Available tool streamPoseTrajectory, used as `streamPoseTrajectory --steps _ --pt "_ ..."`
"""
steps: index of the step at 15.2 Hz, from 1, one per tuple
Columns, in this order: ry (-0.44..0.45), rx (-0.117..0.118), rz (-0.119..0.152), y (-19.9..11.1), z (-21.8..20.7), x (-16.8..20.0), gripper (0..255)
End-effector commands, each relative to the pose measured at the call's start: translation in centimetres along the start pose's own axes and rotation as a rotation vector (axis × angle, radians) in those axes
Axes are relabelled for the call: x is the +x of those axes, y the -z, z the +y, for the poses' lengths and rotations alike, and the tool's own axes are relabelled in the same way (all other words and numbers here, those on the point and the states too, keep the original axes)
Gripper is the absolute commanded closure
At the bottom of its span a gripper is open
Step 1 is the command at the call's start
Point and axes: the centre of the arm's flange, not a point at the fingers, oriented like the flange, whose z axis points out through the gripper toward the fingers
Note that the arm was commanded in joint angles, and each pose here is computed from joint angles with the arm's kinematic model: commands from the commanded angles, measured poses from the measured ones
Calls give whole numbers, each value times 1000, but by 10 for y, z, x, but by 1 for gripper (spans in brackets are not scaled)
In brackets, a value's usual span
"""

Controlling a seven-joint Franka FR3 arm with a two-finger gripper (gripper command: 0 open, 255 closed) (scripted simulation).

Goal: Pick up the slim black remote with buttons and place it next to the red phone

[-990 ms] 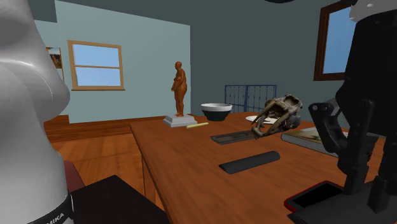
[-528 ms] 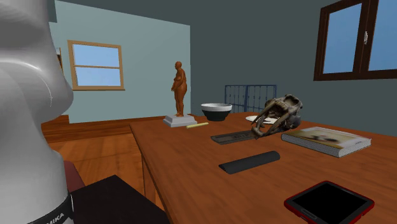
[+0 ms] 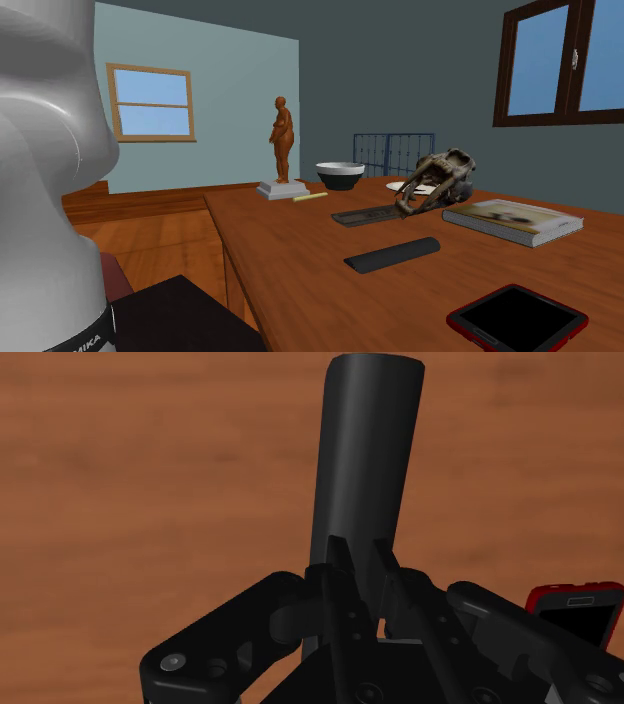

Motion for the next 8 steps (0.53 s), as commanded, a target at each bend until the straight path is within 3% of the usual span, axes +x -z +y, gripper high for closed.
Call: streamPoseTrajectory --steps 1,8 --pt "0 0 0 -11 1 0 255" --pt "0 0 0 -47 4 0 255"
